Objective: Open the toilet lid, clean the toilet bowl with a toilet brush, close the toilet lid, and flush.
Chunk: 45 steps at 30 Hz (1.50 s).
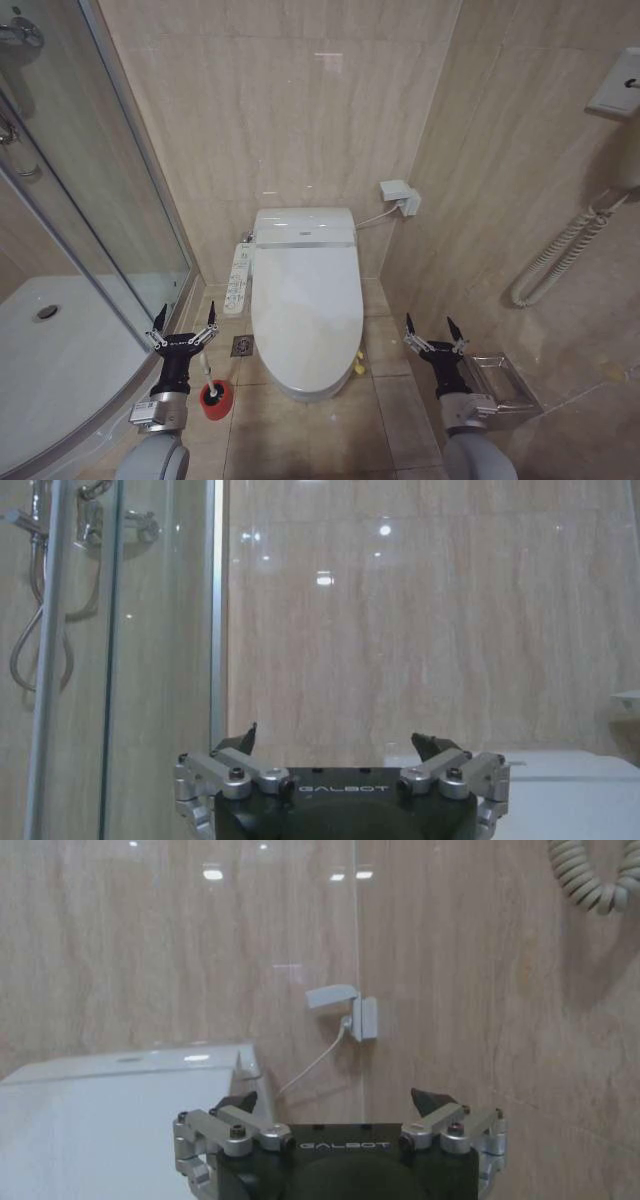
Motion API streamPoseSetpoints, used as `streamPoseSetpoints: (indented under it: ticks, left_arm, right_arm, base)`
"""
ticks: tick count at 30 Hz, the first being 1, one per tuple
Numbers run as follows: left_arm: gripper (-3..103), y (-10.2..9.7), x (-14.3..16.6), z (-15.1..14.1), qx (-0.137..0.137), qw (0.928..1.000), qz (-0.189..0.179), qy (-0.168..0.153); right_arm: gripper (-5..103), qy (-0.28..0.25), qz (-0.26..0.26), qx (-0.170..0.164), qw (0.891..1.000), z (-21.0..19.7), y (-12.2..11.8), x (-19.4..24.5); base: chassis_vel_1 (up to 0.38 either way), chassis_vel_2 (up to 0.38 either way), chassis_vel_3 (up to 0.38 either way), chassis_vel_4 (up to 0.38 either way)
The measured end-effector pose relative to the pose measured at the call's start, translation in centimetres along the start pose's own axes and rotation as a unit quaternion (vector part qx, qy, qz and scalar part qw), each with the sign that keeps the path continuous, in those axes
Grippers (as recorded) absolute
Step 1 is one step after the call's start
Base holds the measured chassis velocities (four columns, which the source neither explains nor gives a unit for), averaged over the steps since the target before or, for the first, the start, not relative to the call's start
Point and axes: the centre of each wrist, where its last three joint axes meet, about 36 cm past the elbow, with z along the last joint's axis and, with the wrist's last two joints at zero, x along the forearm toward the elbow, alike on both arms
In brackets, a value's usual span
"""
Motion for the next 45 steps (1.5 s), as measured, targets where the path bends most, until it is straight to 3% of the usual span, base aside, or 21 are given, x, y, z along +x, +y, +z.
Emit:
streamPoseSetpoints:
  ticks: [11,15,24,45]
  left_arm:
    - [100,0.0,0.0,0.0,0.0,1.0,0.0,0.0]
    - [100,0.0,0.0,0.0,0.0,1.0,0.0,0.0]
    - [100,0.0,0.0,0.0,0.0,1.0,0.0,0.0]
    - [100,0.0,0.0,0.0,0.0,1.0,0.0,0.0]
  right_arm:
    - [100,0.061,-0.028,0.008,0.998,3.8,2.4,2.5]
    - [100,0.1,-0.038,0.016,0.994,6.9,3.9,3.3]
    - [100,0.142,-0.036,0.032,0.989,11.4,3.8,3.3]
    - [100,0.165,-0.051,0.047,0.984,14.4,4.1,3.1]
  base:
    - [0.0,0.0,0.0,0.0]
    - [0.0,0.0,0.0,0.0]
    - [0.0,0.0,0.0,0.0]
    - [0.0,0.0,0.0,0.0]
